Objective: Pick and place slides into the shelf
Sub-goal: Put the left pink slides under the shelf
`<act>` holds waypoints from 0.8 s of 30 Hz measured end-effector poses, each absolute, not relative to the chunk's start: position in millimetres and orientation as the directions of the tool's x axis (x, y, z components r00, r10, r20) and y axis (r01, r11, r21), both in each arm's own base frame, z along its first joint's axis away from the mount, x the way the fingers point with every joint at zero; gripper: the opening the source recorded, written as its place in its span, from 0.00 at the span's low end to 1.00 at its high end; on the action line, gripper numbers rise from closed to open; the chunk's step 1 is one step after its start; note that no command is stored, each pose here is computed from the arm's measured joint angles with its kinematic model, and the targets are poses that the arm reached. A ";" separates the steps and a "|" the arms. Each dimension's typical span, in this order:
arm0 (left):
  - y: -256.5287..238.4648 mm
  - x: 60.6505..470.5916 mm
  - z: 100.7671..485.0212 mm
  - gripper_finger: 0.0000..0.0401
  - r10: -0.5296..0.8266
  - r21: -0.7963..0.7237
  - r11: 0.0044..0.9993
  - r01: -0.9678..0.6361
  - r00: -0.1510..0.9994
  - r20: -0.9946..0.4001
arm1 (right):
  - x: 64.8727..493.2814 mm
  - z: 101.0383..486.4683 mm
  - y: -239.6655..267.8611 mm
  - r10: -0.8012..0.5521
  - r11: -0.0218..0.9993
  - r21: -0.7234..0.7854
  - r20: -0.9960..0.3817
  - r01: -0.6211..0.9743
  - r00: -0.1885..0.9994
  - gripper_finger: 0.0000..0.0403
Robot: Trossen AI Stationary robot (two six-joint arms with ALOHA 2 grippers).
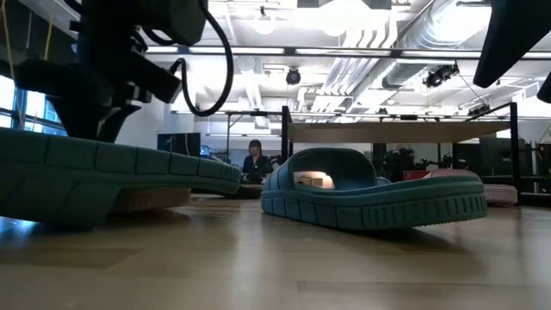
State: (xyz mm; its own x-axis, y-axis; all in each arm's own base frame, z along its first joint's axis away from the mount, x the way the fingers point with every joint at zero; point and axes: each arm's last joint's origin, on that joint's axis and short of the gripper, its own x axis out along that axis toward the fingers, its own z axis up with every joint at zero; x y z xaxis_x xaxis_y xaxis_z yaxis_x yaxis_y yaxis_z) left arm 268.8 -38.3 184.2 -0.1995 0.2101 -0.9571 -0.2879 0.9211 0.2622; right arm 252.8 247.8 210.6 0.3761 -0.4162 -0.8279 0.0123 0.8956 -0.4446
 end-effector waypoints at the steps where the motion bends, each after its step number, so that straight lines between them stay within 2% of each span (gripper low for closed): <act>1: -37.0 269.3 184.0 0.53 0.200 0.254 0.921 -0.296 -0.199 -0.959 | 252.8 210.6 247.7 -0.416 0.896 -0.445 -0.828 0.013 0.376 0.67; 6: -36.0 270.5 183.8 0.64 0.197 0.248 0.920 -0.303 -0.189 -0.962 | 252.9 210.7 247.8 -0.417 0.896 -0.444 -0.827 0.015 0.377 0.67; 11: -34.3 272.9 181.3 0.70 0.270 0.310 0.904 -0.295 -0.172 -0.948 | 253.1 210.8 247.6 -0.421 0.893 -0.449 -0.822 0.018 0.383 0.67; 24: -30.4 269.7 181.5 0.63 0.387 0.431 0.850 -0.303 -0.198 -0.901 | 253.8 211.2 247.5 -0.431 0.888 -0.460 -0.809 0.026 0.399 0.67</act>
State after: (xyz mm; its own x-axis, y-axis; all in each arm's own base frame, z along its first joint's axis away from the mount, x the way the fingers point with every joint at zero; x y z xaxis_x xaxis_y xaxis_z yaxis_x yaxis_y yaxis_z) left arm 269.7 -30.4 181.5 -0.1979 0.3867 -0.9007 -0.3025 0.8499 0.4314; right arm 253.8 247.5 211.2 0.3991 -0.4309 -0.8093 0.0259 0.8876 -0.4598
